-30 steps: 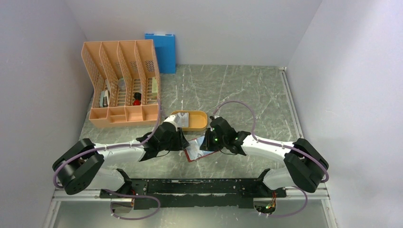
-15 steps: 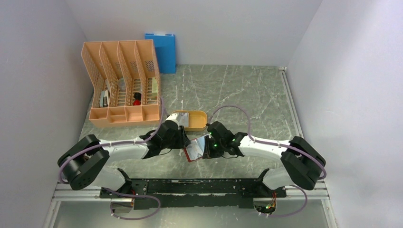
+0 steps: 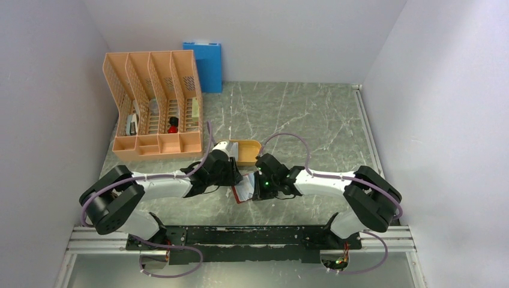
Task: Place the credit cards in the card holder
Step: Insert the credit card into the card holder, then turn over the card slot in the card holder.
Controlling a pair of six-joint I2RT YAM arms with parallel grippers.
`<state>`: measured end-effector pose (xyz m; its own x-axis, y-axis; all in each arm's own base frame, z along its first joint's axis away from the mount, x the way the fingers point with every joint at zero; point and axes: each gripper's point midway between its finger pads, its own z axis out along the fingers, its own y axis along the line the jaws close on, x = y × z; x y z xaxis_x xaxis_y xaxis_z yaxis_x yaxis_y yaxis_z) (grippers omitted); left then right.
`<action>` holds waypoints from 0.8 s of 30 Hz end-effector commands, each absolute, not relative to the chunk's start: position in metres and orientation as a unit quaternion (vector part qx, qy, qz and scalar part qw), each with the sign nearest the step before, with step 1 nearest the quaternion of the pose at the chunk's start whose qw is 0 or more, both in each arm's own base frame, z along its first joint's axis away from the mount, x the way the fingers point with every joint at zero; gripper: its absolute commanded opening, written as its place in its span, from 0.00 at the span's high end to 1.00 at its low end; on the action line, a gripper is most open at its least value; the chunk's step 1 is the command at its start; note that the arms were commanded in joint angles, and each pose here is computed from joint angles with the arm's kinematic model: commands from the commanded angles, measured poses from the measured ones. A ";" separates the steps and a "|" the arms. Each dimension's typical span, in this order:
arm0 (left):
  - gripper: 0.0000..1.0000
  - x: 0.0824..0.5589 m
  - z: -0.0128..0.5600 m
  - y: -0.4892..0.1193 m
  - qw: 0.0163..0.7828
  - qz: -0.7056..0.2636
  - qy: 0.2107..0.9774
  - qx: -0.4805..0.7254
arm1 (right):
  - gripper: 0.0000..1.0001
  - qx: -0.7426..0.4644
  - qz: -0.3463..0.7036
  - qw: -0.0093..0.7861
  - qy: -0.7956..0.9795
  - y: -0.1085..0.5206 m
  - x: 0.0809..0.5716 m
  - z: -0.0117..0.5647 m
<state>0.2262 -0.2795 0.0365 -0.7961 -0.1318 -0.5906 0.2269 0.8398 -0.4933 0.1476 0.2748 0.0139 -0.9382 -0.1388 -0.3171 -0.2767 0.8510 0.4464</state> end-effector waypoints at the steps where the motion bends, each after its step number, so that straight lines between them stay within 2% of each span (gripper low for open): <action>1: 0.59 0.238 0.045 -0.286 0.338 -0.286 0.896 0.029 | 0.84 -0.090 0.247 0.166 0.950 0.283 0.162 0.019; 8: 0.60 0.236 0.044 -0.285 0.337 -0.286 0.897 0.029 | 0.80 -0.064 0.253 0.181 0.948 0.284 0.166 0.022; 15: 0.59 0.256 0.065 -0.277 0.375 -0.257 0.891 -0.002 | 0.79 -0.096 0.255 0.179 0.945 0.286 0.156 0.024; 24: 0.60 0.265 0.046 -0.285 0.352 -0.234 0.906 -0.001 | 0.81 -0.116 0.244 0.177 0.946 0.286 0.149 0.018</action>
<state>0.2609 -0.2875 0.0589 -0.7402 -0.1781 -0.6483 0.1889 0.8703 -0.4548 0.1470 0.2871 0.0192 -0.9202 -0.1266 -0.3703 -0.2938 0.8486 0.4400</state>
